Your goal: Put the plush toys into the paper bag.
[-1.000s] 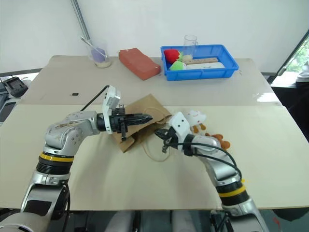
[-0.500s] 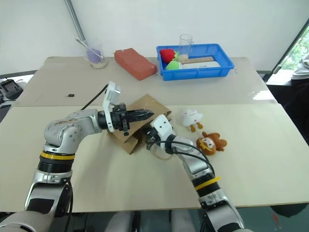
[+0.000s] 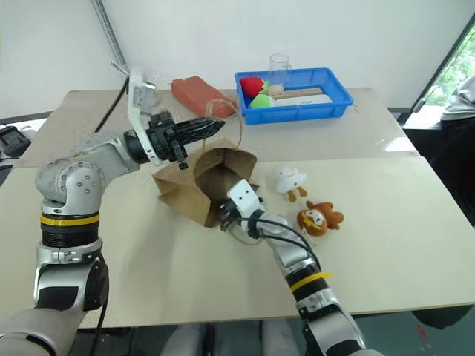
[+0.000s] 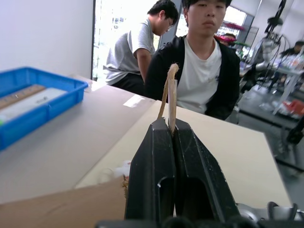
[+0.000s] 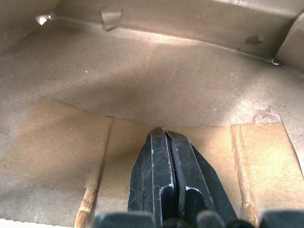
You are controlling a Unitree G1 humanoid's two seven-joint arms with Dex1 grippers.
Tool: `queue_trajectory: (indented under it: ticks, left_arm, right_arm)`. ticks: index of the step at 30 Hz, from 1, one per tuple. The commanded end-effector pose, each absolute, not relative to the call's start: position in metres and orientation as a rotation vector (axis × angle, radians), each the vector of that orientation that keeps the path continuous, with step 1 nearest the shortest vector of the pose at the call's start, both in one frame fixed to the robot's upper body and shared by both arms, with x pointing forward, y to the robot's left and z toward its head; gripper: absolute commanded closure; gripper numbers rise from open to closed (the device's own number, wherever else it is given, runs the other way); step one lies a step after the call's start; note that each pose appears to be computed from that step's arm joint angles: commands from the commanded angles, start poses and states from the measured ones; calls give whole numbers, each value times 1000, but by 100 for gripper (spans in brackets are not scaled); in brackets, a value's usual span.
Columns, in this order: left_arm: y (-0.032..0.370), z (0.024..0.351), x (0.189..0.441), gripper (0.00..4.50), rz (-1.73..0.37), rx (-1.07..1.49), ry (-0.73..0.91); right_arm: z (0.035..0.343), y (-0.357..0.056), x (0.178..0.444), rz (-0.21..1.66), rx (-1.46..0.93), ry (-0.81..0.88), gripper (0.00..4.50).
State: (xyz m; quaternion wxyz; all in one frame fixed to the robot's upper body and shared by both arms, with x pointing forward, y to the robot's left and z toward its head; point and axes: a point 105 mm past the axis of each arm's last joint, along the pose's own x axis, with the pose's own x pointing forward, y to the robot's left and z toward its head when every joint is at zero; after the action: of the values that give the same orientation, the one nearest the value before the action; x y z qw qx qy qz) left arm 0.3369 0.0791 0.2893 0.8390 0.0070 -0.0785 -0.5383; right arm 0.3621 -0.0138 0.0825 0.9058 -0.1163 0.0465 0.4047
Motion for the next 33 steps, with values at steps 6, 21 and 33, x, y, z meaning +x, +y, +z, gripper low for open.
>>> queue_trajectory:
  ticks: [6, 21, 33]
  left_arm:
    - [59, 329, 320, 450, -1100, 262, -430]
    - [59, 277, 317, 450, -1132, 224, -276]
    - [53, 245, 299, 450, -1266, 182, -160]
  right_arm:
    - [66, -18, 363, 822, -272, 172, 446]
    - [95, -14, 360, 884, -221, 86, 446]
    - [164, -79, 313, 950, -469, -23, 80]
